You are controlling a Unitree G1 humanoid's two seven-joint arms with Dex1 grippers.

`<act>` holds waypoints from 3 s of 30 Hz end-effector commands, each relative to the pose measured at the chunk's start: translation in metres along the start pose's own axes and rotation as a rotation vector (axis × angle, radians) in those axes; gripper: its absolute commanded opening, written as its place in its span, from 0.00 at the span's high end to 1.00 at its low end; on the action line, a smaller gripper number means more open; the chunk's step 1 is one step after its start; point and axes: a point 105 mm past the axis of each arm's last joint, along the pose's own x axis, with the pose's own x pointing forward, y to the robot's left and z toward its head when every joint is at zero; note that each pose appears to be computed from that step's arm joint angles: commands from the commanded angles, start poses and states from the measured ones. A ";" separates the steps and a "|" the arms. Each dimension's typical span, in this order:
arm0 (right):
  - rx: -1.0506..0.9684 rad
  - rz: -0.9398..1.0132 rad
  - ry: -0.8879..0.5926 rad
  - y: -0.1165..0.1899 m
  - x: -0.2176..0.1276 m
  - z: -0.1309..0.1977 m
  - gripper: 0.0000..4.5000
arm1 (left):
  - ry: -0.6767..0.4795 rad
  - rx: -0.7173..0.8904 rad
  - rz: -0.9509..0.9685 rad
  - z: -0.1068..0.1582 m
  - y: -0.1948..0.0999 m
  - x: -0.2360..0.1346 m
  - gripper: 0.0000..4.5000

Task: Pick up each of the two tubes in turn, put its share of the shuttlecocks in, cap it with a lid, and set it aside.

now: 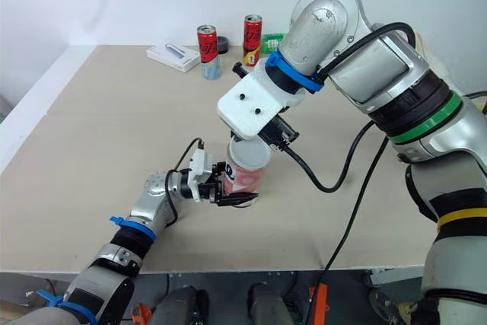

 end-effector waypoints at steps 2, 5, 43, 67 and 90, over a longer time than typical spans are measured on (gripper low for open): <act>-0.002 0.010 -0.014 -0.001 -0.014 0.005 0.98 | 0.056 -0.058 0.013 -0.018 -0.005 -0.006 0.22; 0.008 0.007 -0.018 -0.002 -0.016 0.004 0.98 | 0.056 -0.059 0.018 -0.019 -0.005 -0.006 0.22; 0.112 0.087 -0.126 0.018 0.029 -0.006 0.98 | 0.054 -0.071 0.072 -0.022 -0.007 -0.013 0.22; 0.340 -0.141 -0.198 0.010 -0.033 -0.017 0.43 | 0.056 -0.075 0.062 -0.022 -0.007 -0.011 0.22; 0.243 0.040 -0.018 0.030 0.000 -0.032 1.00 | 0.058 -0.069 0.064 -0.022 -0.006 -0.012 0.22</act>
